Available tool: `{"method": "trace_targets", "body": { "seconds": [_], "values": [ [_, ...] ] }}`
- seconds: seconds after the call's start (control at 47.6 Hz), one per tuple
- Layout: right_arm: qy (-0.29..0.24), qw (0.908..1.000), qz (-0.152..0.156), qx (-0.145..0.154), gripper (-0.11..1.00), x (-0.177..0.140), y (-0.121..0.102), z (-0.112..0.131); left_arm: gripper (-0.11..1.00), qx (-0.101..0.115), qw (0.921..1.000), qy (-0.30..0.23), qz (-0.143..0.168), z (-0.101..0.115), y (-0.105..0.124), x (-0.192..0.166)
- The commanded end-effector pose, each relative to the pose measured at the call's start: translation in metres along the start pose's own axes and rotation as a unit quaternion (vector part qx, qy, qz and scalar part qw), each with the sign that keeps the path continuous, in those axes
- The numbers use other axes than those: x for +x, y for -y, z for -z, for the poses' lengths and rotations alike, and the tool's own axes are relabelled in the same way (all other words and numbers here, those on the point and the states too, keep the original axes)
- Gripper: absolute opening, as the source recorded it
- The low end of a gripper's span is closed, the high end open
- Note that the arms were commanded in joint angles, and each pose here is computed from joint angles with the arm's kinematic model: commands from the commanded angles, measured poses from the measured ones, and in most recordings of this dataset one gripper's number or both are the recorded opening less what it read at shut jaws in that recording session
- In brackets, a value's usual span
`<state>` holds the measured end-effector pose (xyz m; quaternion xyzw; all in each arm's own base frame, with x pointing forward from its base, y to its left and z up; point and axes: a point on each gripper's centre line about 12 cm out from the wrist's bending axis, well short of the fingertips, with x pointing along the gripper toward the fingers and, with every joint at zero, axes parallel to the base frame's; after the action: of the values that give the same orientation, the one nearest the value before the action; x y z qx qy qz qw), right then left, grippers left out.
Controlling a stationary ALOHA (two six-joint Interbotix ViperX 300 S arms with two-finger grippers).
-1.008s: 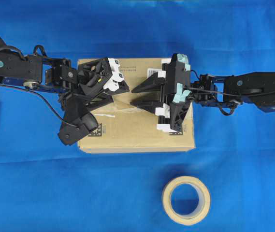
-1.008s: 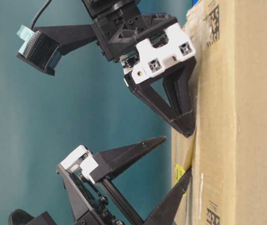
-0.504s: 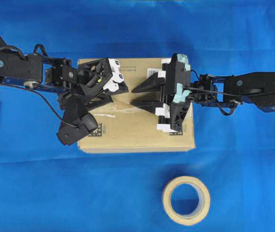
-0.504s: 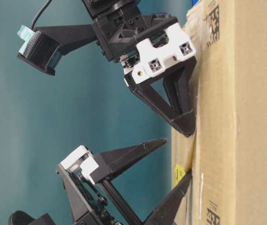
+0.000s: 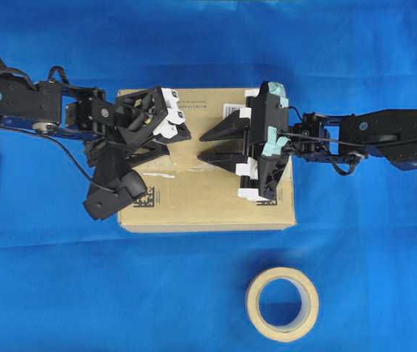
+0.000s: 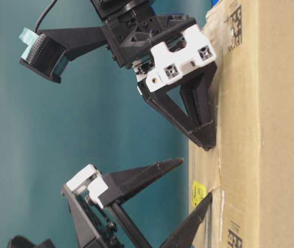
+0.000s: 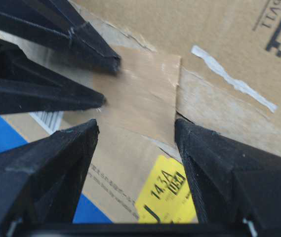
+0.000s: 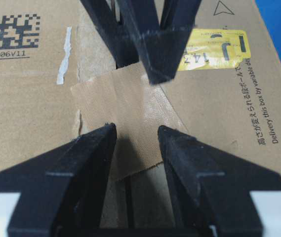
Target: Apply tape along the seams of the closed cardboard box to seal it securely.
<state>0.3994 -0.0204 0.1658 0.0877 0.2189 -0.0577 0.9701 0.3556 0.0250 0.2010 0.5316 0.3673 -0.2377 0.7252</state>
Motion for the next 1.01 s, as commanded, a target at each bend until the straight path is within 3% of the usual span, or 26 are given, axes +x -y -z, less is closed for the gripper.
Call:
{"method": "trace_targets", "body": {
  "seconds": [0.0,0.168,0.378,0.462,0.567,0.735,0.84,0.987],
  "values": [
    [0.009,1.0000,-0.002,-0.001,0.44,-0.004,-0.002,-0.006,0.63,-0.016,0.9994,0.010,-0.027,0.000,-0.006,-0.011],
    [0.018,0.9998,-0.004,0.000,0.44,-0.018,-0.001,-0.008,0.63,-0.037,0.9951,0.031,-0.087,-0.001,-0.004,-0.024],
    [0.083,0.9965,-0.010,-0.002,0.38,-0.044,-0.003,-0.037,0.63,-0.100,0.9752,0.081,-0.180,-0.008,-0.008,-0.040],
    [0.110,0.9939,-0.010,-0.003,0.22,-0.051,-0.002,-0.047,0.62,-0.149,0.9597,0.110,-0.212,-0.013,-0.014,-0.045],
    [0.128,0.9917,-0.003,-0.002,0.01,-0.053,0.004,-0.054,0.53,-0.236,0.9318,0.154,-0.229,-0.020,-0.019,-0.050],
    [0.132,0.9912,0.005,0.001,-0.01,-0.050,0.010,-0.057,0.19,-0.373,0.8799,0.203,-0.213,-0.025,-0.020,-0.052],
    [0.125,0.9921,0.006,0.000,0.00,-0.044,0.010,-0.055,0.00,-0.421,0.8585,0.213,-0.201,-0.024,-0.019,-0.048],
    [0.111,0.9938,0.008,0.001,0.00,-0.028,0.011,-0.049,0.00,-0.447,0.8478,0.213,-0.189,-0.022,-0.012,-0.032]
  ]
}}
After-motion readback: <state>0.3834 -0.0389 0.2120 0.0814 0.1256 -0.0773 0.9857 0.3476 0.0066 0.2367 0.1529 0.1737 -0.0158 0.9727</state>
